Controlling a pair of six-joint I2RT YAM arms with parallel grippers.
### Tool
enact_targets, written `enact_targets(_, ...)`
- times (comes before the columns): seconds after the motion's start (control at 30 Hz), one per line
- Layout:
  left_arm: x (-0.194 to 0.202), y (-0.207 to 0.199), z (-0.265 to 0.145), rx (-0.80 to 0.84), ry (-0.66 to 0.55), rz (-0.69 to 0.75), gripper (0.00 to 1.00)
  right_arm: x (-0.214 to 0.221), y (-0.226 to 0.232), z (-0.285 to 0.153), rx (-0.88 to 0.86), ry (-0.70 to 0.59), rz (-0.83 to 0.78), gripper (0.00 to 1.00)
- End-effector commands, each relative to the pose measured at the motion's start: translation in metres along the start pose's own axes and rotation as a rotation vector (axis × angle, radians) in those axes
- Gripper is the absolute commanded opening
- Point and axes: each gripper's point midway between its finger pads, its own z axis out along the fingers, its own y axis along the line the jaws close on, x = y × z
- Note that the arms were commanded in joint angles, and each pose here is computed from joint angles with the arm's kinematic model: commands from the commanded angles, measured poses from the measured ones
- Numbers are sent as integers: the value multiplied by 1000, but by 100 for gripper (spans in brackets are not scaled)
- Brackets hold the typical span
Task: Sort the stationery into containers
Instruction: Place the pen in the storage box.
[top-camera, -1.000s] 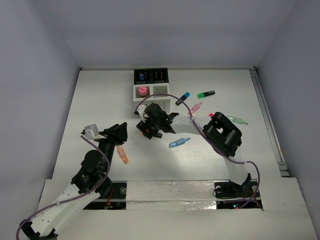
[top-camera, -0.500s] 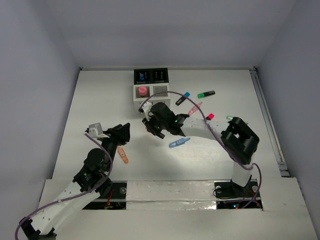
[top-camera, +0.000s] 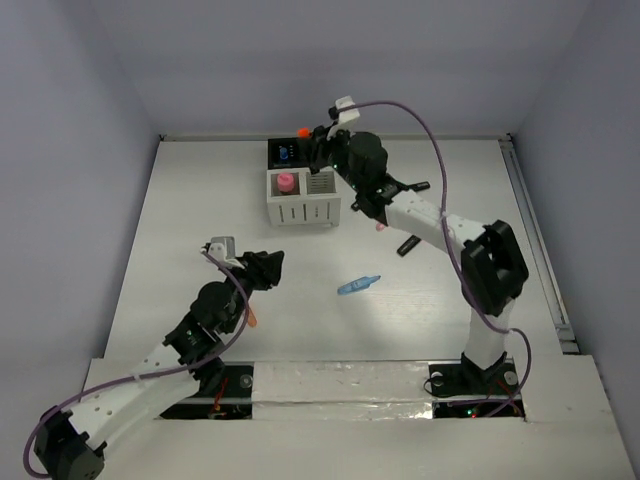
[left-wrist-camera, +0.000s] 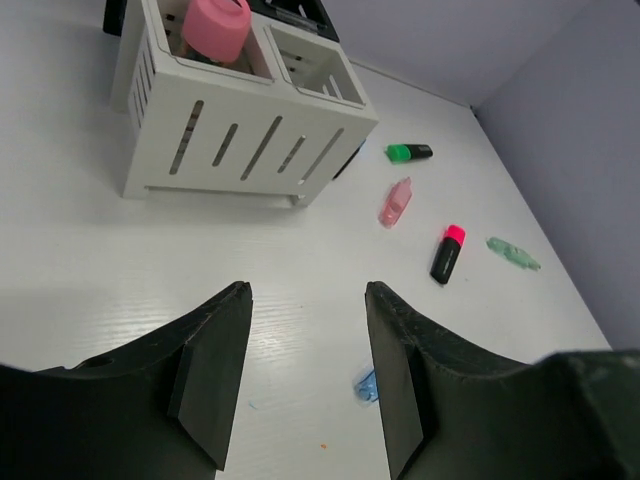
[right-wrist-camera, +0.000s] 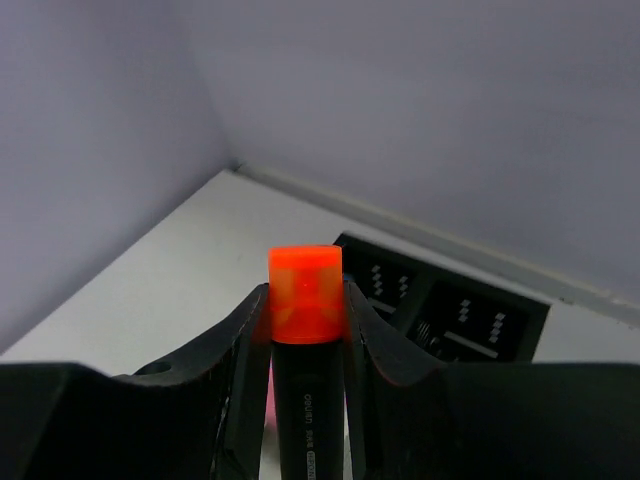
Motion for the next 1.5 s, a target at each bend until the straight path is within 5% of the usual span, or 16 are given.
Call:
enact_targets(0.0,-4,-19,5,79,-13,-16,46,-30,-45,37,62,-173,87,0)
enact_targets(0.3,13,-23,15,90,51,20,46,-23,-114,92,98,-252,126,0)
enact_targets(0.87,25,-29,23,117,90,40,46,37,-120,117,71,-180,115,7)
enact_targets(0.93,24,-29,23,118,91,43,46,36,-119,117,67,-182,116,12)
enact_targets(1.07,22,-30,22,124,84,40,46,28,-113,114,41,-192,115,52)
enact_targets(1.2,20,-31,21,129,79,37,46,9,-107,105,25,-213,106,70)
enact_targets(1.37,20,-34,19,145,82,32,46,-20,-108,78,73,-230,70,71)
enact_targets(1.47,18,-36,18,153,77,27,46,-13,-123,56,155,-173,101,50)
